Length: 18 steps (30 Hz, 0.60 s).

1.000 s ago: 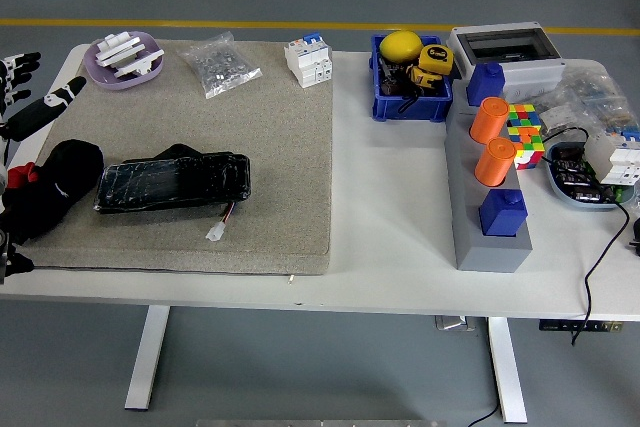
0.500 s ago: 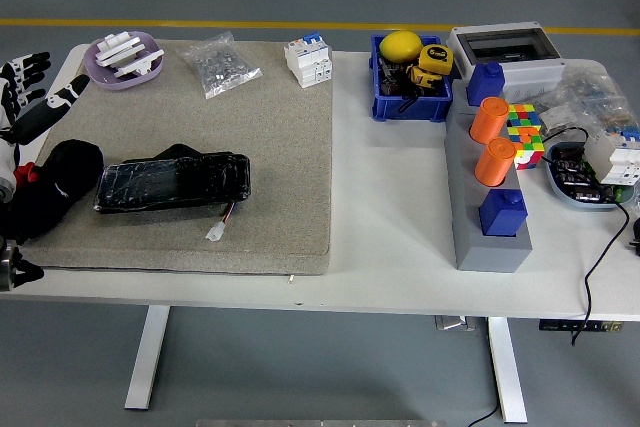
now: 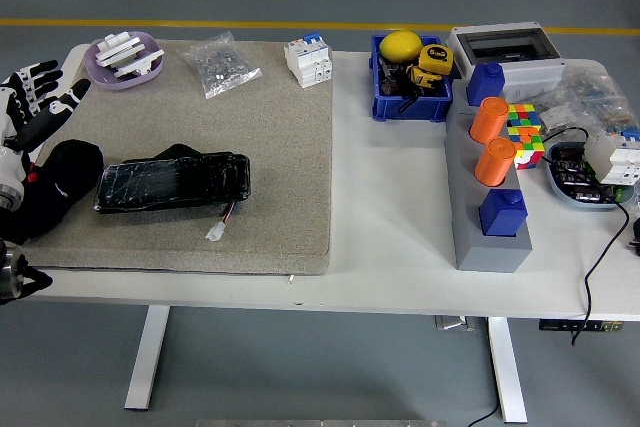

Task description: Pick the rag up,wipe the panel,place it on the desk

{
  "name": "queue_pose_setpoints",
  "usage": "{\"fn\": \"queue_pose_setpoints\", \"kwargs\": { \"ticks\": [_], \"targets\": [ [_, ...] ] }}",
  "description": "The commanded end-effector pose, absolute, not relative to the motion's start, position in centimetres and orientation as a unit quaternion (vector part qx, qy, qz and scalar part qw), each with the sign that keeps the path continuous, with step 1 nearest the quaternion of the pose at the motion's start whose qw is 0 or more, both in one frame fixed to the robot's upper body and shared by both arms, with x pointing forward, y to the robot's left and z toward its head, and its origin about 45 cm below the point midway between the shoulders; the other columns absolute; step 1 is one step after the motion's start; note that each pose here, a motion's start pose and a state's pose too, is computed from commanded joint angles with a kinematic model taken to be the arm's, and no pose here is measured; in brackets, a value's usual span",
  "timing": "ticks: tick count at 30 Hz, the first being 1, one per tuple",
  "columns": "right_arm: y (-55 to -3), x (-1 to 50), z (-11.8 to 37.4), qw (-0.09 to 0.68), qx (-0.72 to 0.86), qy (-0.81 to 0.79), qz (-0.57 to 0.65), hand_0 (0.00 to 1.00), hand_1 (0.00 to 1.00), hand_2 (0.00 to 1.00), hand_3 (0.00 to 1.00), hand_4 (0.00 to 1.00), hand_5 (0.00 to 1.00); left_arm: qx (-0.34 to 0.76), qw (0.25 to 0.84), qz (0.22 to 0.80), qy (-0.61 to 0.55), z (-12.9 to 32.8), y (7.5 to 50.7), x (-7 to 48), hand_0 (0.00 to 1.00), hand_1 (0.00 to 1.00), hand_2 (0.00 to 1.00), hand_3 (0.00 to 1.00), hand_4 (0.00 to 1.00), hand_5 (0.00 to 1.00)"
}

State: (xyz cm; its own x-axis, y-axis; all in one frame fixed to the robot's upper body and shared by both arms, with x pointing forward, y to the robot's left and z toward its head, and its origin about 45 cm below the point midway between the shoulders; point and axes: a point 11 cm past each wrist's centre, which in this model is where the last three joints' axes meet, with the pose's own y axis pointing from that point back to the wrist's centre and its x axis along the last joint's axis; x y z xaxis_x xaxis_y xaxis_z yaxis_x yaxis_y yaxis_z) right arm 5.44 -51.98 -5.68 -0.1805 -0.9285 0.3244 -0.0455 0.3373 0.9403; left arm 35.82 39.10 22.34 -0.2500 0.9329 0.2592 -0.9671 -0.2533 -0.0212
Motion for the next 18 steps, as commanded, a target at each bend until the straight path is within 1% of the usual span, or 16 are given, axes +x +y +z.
{"fn": "queue_pose_setpoints", "kwargs": {
  "ticks": [17, 18],
  "targets": [
    [-51.7, 6.5, -5.7, 0.514, 0.39, -0.636, -0.423, 0.738, 0.494, 0.651, 0.599, 0.998, 0.598, 0.085, 0.606, 0.786, -0.085, 22.2, 39.5, 35.6, 0.767, 0.819, 0.768, 0.746, 0.991, 0.419],
    [-51.7, 6.5, -5.7, 0.514, 0.391, -0.636, -0.422, 0.738, 0.494, 0.651, 0.598, 0.998, 0.598, 0.084, 0.606, 0.786, -0.086, 22.3, 39.5, 35.6, 0.765, 0.817, 0.767, 0.729, 0.956, 0.381]
  ]
}}
